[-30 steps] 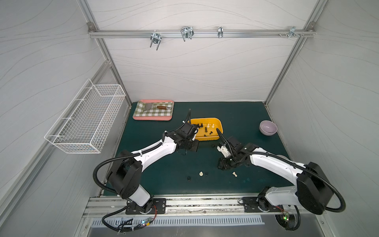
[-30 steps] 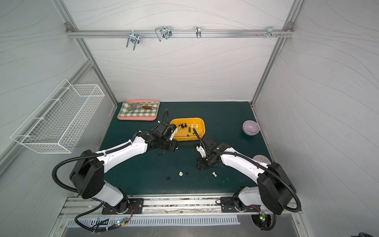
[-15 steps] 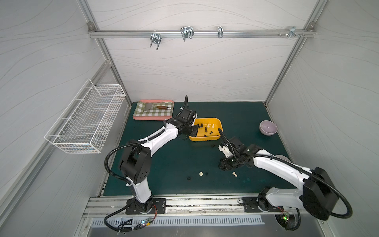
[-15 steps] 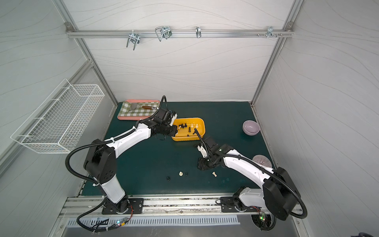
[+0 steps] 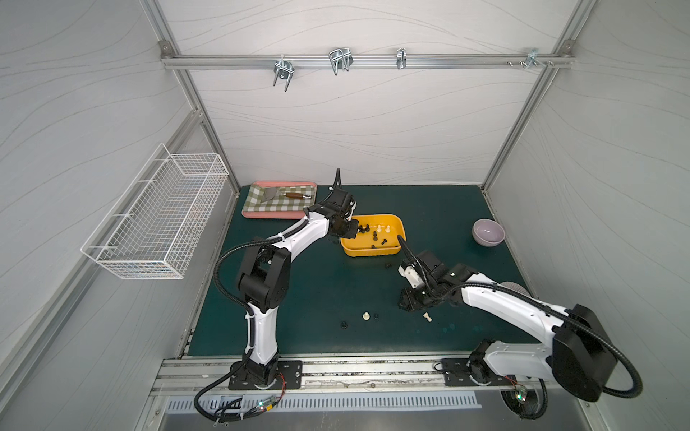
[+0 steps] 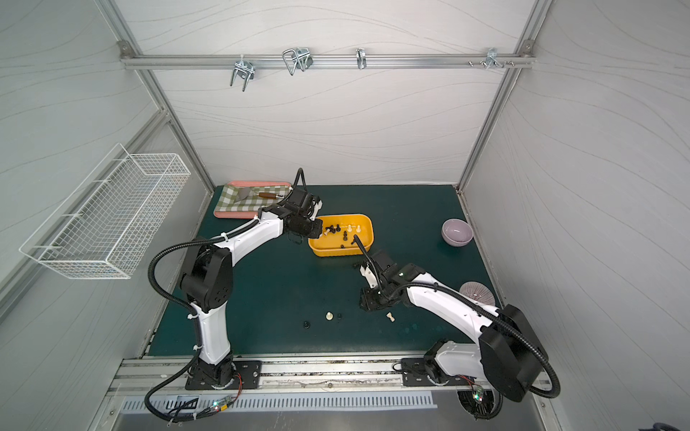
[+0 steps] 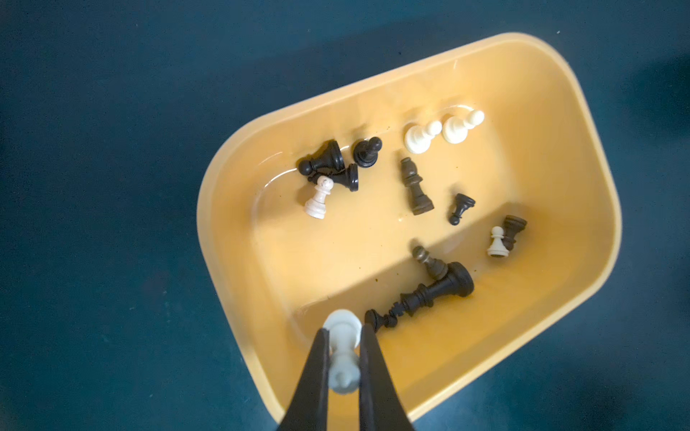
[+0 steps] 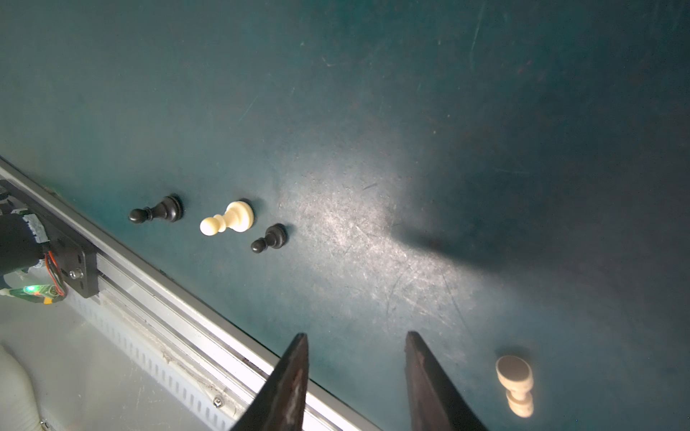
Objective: Put the chess pieces into the storage box
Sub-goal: Place the chess piece in the storage box.
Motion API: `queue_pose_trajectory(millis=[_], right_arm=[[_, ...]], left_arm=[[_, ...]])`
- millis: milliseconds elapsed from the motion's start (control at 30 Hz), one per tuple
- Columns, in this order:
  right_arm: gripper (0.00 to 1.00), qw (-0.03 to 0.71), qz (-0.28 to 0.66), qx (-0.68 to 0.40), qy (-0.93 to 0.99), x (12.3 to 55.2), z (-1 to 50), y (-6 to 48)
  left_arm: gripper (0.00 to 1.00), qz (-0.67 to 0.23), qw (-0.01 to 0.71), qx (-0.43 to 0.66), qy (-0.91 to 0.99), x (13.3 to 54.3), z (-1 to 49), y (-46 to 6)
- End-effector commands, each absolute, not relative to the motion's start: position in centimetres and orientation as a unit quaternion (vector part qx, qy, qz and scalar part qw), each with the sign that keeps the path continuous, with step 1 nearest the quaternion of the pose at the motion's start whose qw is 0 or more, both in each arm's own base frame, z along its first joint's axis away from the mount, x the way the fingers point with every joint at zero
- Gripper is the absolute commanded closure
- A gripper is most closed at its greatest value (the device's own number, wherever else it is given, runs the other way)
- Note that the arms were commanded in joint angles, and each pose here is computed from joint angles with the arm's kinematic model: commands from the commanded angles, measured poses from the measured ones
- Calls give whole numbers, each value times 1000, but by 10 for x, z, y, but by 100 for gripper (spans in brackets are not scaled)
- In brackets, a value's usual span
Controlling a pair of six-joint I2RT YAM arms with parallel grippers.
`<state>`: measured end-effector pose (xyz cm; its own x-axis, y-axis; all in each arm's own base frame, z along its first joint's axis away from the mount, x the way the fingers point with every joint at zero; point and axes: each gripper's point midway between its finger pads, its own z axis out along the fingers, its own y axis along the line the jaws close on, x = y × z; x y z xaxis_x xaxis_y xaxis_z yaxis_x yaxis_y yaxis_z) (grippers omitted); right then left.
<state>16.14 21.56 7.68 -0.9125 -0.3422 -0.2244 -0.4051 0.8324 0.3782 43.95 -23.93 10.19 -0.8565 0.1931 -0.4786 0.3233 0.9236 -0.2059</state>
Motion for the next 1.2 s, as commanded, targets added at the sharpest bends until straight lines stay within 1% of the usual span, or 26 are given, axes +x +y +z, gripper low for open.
queue_pose_trajectory(millis=[0, 300, 667, 733, 933, 1167], right_arm=[[56, 66, 208, -195, 956, 153, 78, 211], [56, 68, 206, -194, 957, 152, 81, 208], [56, 70, 204, -190, 958, 149, 79, 204], [56, 71, 203, -190, 958, 149, 79, 204], [56, 70, 202, -188, 959, 149, 79, 203], [56, 71, 205, -188, 958, 150, 80, 205]], left_arm=[[88, -138, 239, 141, 951, 454, 106, -239], [86, -135, 226, 135, 955, 464, 93, -236], [83, -137, 229, 126, 955, 472, 94, -233], [81, -140, 229, 125, 955, 473, 94, -234], [72, -142, 232, 124, 954, 475, 97, -234], [68, -146, 241, 122, 952, 473, 109, -232]])
